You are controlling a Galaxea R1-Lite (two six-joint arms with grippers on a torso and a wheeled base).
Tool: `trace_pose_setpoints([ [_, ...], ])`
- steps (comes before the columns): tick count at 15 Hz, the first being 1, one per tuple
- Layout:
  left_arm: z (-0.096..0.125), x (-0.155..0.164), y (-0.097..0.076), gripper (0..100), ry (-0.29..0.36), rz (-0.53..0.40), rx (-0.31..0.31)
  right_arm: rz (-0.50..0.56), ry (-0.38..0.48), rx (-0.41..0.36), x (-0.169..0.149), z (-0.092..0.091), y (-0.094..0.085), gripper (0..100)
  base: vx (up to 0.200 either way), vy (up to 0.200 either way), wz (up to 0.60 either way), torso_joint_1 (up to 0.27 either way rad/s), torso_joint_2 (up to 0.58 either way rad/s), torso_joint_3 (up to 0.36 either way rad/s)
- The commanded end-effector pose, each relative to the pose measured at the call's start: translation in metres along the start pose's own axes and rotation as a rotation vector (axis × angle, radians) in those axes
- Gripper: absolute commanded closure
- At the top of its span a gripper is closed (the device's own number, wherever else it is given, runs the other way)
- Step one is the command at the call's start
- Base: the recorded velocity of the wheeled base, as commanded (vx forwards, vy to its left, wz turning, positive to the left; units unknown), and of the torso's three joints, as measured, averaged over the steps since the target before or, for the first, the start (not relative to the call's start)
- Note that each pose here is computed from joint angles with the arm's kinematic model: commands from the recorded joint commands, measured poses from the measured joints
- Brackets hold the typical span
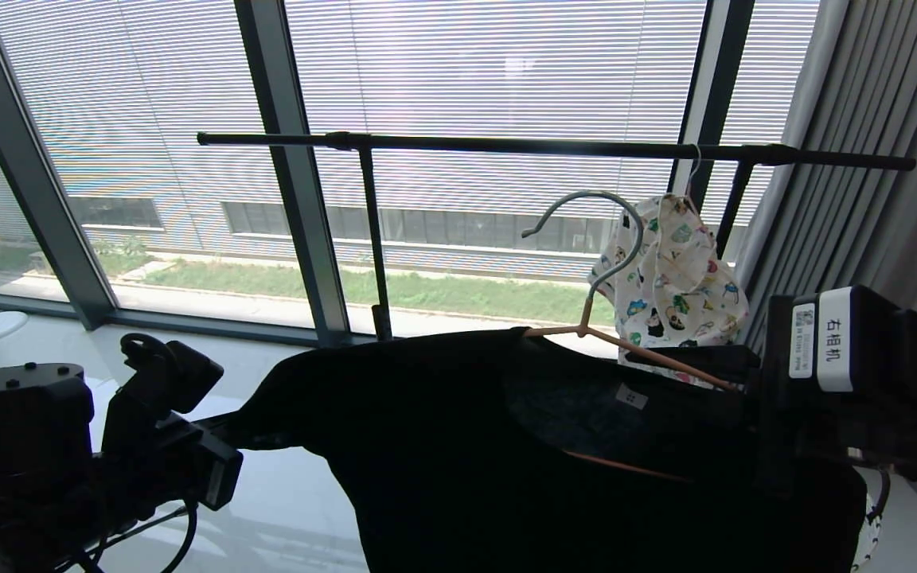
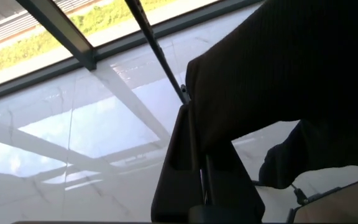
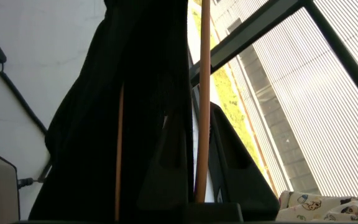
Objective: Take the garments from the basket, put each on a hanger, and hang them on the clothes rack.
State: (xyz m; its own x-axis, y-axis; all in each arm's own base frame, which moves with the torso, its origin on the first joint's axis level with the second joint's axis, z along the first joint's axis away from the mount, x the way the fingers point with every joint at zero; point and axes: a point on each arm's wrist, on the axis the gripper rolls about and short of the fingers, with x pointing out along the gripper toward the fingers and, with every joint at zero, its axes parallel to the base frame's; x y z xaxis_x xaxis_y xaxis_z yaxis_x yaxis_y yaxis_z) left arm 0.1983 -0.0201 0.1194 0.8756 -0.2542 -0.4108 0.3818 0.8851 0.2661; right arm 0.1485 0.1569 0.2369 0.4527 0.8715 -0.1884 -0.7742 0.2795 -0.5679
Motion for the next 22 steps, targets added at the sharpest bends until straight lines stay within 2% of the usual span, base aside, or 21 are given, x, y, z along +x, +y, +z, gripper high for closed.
trace_pose_setpoints([
  [1, -0.003, -0.002, 0.007, 100, 0.010, 0.037, -0.015, -0.014, 0.011, 0.004, -0.001, -0.003, -0.003, 100, 0.000, 0.000, 0.00, 0.000, 0.00, 0.000],
  [7, -0.003, -0.004, 0.009, 100, 0.014, 0.063, -0.012, -0.020, 0.011, 0.004, -0.002, -0.003, -0.004, 100, 0.000, 0.000, 0.00, 0.000, 0.00, 0.000],
  [8, -0.002, -0.005, 0.009, 0, 0.005, 0.067, -0.012, -0.019, 0.012, 0.005, -0.001, -0.003, -0.004, 100, 0.000, 0.000, 0.00, 0.000, 0.00, 0.000],
  [15, 0.005, -0.016, 0.009, 0, -0.041, 0.086, -0.002, -0.021, 0.012, 0.004, -0.002, -0.003, -0.004, 100, 0.000, 0.000, 0.00, 0.000, 0.00, 0.000],
  [18, 0.011, -0.036, 0.009, 0, -0.100, 0.161, 0.005, -0.038, 0.028, 0.005, -0.005, -0.004, -0.003, 100, 0.000, 0.000, 0.00, 0.000, 0.00, 0.000],
  [19, 0.011, -0.049, 0.005, 0, -0.129, 0.187, 0.017, -0.044, 0.043, 0.019, -0.006, -0.007, -0.001, 100, 0.000, 0.000, 0.00, 0.000, 0.00, 0.000],
  [22, 0.016, -0.079, 0.005, 0, -0.224, 0.278, 0.008, -0.074, 0.123, 0.152, -0.011, -0.021, 0.010, 100, 0.000, 0.000, 0.00, 0.000, 0.00, 0.000],
])
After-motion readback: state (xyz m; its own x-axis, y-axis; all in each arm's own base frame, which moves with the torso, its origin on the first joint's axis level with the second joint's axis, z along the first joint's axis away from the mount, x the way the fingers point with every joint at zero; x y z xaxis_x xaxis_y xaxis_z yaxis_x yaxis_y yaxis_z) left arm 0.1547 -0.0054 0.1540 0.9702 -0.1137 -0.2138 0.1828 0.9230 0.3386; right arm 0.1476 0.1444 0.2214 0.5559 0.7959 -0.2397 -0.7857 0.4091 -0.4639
